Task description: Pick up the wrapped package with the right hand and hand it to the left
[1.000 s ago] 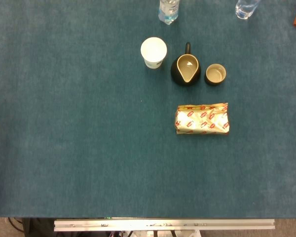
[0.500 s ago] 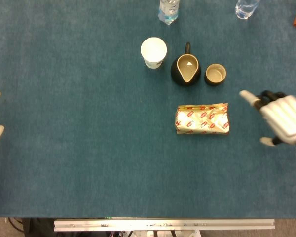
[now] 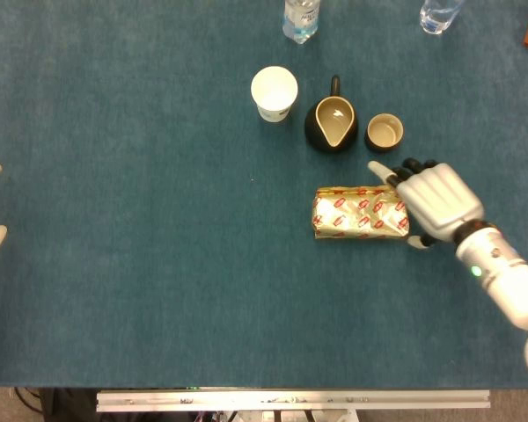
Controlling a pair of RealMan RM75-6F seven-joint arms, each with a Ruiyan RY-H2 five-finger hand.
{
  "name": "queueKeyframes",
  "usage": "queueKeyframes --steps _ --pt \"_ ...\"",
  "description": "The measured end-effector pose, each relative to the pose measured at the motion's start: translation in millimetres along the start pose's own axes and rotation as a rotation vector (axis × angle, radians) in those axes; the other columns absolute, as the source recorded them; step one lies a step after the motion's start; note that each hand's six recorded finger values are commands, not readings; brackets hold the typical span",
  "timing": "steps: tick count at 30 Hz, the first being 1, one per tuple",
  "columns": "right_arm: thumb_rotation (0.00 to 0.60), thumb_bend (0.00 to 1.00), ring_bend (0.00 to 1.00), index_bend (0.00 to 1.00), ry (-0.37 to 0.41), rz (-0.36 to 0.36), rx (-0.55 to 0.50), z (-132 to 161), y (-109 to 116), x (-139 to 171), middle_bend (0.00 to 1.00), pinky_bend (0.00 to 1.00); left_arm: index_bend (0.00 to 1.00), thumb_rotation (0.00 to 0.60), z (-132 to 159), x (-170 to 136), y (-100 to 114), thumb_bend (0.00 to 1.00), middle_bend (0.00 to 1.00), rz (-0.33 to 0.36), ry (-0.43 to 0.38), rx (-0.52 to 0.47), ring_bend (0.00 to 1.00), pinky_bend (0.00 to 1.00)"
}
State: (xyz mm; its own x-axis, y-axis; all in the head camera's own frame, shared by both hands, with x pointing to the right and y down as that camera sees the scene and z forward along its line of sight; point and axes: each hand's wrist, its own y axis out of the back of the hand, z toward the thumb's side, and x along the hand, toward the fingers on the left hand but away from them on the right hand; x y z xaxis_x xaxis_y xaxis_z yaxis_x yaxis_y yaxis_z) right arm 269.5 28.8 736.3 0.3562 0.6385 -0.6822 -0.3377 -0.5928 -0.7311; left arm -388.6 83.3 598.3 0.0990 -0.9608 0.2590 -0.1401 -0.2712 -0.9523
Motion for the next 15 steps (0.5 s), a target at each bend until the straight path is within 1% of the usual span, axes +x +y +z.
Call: queueKeyframes --steps 7,15 --pt "0.570 0.00 0.16 0.03 -0.004 0.008 -0.004 18 0 -16 0.25 0.30 0.28 0.600 -1 0 1 0.20 0.21 -0.002 -0.003 -0.002 0.12 0.24" --pt "0.568 0.00 0.16 0.03 -0.011 0.038 0.014 25 -7 -17 0.25 0.30 0.28 0.600 -4 -2 2 0.20 0.21 -0.004 0.004 -0.004 0.12 0.24"
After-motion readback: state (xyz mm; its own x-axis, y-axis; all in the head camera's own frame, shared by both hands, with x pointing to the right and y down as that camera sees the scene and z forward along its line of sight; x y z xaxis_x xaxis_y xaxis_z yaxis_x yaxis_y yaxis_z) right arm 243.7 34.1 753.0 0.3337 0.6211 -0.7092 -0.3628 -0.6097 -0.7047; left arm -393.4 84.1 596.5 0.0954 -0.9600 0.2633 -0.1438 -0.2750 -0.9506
